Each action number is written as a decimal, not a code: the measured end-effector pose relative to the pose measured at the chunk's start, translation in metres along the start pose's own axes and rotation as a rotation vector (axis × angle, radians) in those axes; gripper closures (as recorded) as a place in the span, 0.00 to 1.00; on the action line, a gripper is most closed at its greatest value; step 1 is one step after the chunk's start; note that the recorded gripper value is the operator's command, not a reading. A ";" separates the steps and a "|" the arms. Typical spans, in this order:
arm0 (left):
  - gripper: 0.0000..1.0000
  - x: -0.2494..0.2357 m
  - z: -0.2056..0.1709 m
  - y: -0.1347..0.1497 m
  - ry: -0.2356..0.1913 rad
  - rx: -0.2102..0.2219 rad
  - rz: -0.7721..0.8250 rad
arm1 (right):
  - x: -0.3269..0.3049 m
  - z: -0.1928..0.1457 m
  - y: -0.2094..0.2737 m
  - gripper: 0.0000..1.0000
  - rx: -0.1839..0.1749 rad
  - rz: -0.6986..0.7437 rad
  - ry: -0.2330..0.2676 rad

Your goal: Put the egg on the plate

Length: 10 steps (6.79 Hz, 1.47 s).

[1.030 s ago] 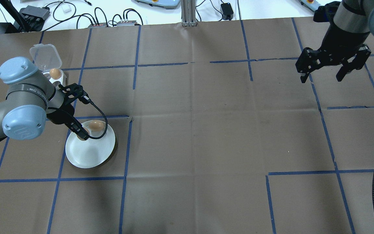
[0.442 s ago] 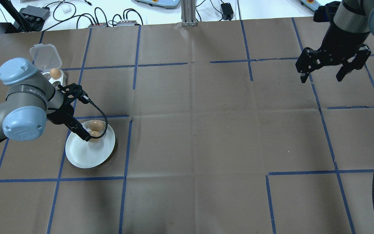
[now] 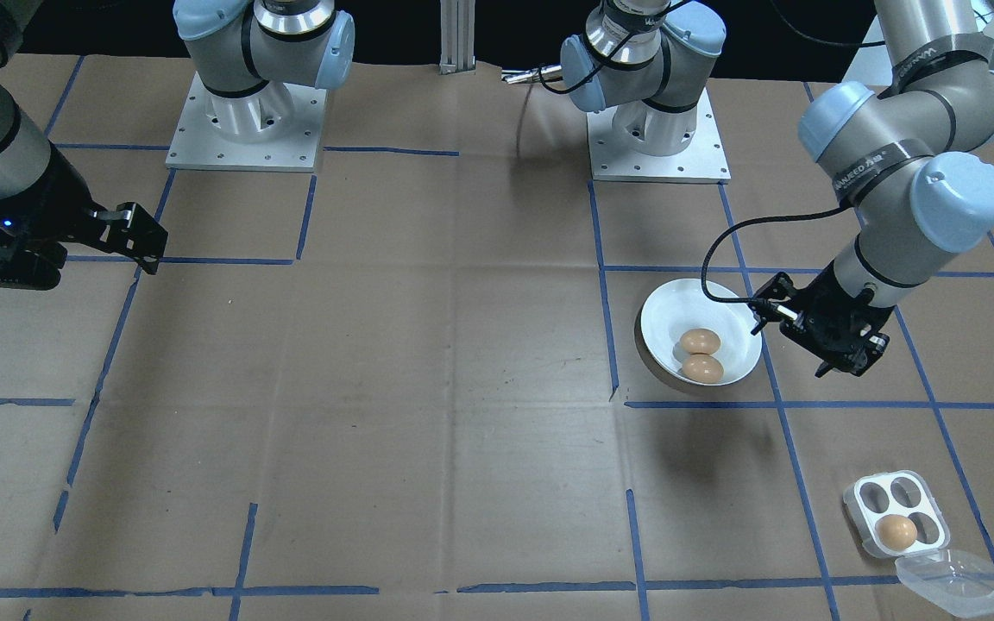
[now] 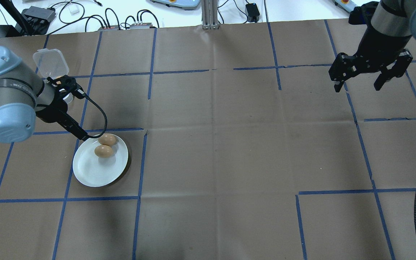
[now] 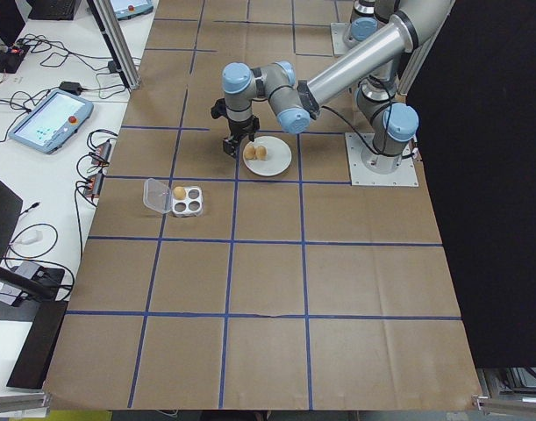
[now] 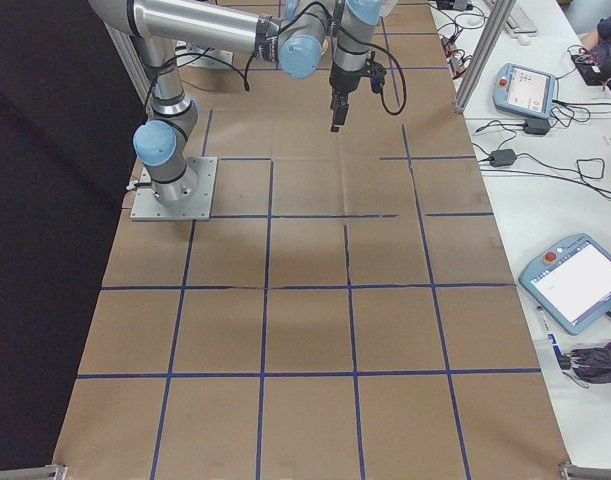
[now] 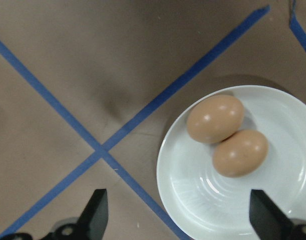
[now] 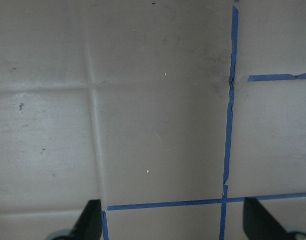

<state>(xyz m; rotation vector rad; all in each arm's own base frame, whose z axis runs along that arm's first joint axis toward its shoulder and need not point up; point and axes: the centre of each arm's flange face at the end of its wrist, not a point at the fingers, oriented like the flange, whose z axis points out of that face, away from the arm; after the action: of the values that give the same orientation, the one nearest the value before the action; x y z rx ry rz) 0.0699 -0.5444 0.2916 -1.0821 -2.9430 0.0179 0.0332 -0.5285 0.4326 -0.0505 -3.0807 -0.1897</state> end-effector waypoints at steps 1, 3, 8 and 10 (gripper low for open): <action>0.01 -0.026 -0.006 -0.011 -0.020 0.009 0.035 | 0.000 0.000 0.000 0.00 0.000 0.000 0.000; 0.01 -0.075 -0.006 -0.036 -0.040 0.029 0.046 | 0.000 0.000 0.000 0.00 0.000 0.000 0.000; 0.01 -0.173 0.027 -0.053 -0.035 0.084 -0.707 | 0.000 0.000 0.000 0.00 0.000 0.000 0.000; 0.01 -0.200 0.038 -0.062 -0.043 0.100 -0.882 | 0.000 0.000 0.000 0.00 0.000 0.000 0.000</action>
<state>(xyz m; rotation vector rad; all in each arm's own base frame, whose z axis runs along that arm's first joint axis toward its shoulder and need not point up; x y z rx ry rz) 0.1815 -0.7216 0.2545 0.2790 -3.1196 0.1770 0.0332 -0.5285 0.4326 -0.0505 -3.0807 -0.1897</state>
